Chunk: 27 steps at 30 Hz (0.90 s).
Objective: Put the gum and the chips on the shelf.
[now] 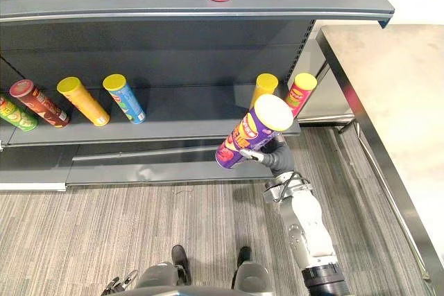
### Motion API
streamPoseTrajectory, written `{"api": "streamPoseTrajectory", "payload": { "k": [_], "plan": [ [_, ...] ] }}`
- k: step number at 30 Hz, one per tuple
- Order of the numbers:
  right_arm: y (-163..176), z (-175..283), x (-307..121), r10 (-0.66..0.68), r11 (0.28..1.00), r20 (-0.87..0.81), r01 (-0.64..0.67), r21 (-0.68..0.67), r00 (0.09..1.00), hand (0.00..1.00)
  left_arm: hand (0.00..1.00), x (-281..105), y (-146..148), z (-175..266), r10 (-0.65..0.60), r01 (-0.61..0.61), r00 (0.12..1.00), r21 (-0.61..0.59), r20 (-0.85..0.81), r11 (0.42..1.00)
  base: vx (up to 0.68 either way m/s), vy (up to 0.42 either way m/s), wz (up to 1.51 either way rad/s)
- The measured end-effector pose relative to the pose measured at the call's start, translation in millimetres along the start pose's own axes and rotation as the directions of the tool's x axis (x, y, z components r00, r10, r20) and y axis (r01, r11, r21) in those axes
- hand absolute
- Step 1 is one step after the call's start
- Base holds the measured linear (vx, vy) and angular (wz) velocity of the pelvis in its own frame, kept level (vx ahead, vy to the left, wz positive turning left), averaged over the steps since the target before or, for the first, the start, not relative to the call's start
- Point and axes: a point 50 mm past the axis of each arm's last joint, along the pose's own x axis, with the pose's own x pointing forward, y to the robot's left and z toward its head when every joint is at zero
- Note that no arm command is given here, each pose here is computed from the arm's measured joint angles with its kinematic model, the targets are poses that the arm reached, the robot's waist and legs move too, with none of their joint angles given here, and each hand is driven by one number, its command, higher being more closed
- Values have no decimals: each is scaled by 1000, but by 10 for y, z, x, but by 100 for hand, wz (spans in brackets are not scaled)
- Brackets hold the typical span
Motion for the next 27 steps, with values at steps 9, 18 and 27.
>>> {"api": "streamPoseTrajectory", "payload": {
  "k": [9,18,27],
  "plan": [
    [-104,-138,-238,-66,998,-76,66,-4,995,100,0,-2,-51,-35,-94,90,995,-84,-38,992,-41,-65,-5],
    [-131,-26,-211,-70,997,-26,69,-39,997,100,0,-35,-58,-109,-104,96,993,-132,-60,987,12,15,-45],
    [-137,-38,-264,-101,995,-24,100,-26,995,100,0,-22,-2,-90,-110,108,992,-37,-58,993,130,283,-17]
  ]
}}
